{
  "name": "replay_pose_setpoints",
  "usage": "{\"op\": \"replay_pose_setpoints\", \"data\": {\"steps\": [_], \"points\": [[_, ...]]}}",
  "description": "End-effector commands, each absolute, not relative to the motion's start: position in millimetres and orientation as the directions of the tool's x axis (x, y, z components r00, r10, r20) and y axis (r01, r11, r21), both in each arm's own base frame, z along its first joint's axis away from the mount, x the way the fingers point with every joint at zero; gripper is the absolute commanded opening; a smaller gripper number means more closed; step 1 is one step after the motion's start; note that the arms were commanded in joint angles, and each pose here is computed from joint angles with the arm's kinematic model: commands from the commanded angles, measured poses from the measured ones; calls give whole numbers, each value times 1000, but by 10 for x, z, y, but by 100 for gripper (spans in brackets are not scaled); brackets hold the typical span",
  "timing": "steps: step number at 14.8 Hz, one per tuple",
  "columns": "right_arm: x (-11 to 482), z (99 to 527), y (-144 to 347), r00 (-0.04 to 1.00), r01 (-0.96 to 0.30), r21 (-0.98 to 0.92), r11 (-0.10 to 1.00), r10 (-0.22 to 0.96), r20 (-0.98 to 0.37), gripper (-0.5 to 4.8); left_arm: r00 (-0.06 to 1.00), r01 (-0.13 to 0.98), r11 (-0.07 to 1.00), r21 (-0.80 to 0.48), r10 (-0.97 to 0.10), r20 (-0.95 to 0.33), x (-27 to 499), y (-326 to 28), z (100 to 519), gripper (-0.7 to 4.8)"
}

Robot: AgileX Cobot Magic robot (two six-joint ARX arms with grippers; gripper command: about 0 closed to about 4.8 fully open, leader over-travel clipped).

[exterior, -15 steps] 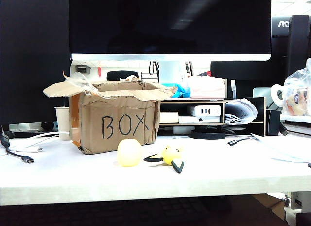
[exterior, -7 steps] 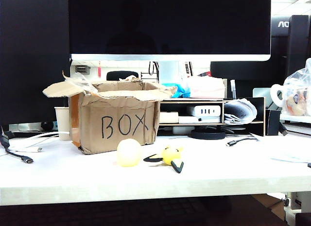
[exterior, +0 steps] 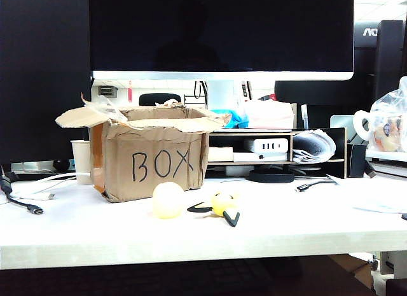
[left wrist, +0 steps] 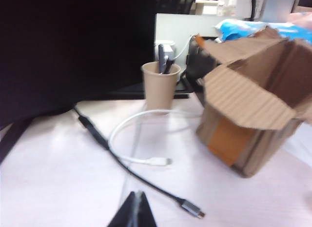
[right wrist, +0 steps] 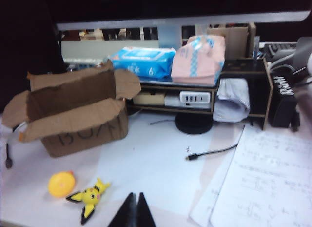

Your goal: Put the doll that is least similar in color compared to the others into the paper box.

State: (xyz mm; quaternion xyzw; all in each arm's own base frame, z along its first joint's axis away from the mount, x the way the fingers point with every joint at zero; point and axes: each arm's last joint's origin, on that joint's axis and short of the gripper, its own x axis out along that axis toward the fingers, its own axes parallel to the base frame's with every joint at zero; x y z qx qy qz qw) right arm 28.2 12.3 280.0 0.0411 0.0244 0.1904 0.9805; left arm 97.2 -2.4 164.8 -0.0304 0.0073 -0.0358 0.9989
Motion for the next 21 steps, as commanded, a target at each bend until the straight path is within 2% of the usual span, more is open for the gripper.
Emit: {"op": "replay_pose_setpoints", "data": {"steps": [1, 6, 7, 9, 11, 13, 17, 21], "points": [[280, 2799, 119, 928, -367, 86, 926, 371, -34, 3, 997, 72, 996, -60, -72, -7, 972, -24, 1656, -5], [281, 2782, 117, 930, -360, 77, 930, 364, -50, 3, 997, 72, 996, -61, -72, -7, 972, -24, 1655, -5], [283, 2783, 113, 936, -347, 21, 938, 348, -48, 3, 997, 72, 996, -60, -73, -7, 972, -25, 1656, -5], [307, 2759, 93, 969, -242, -57, 968, 240, -52, 3, 997, 72, 996, -60, -72, -7, 972, -24, 1656, -5], [448, 2595, 73, 998, 23, -57, 998, -27, -58, 3, 997, 73, 996, -60, -73, -7, 972, -25, 1656, -5], [619, 2451, 40, 991, 135, 56, 989, -136, 13, 3, 997, 72, 996, -60, -72, -7, 972, -24, 1656, -5], [810, 2203, 46, 988, -120, 50, 992, 114, 104, 3, 997, 72, 996, -60, -72, -6, 972, -24, 1656, -5], [883, 1981, 53, 990, -139, 55, 989, 136, 46, 3, 997, 72, 996, -60, -72, -7, 972, -24, 1656, -5]]}}
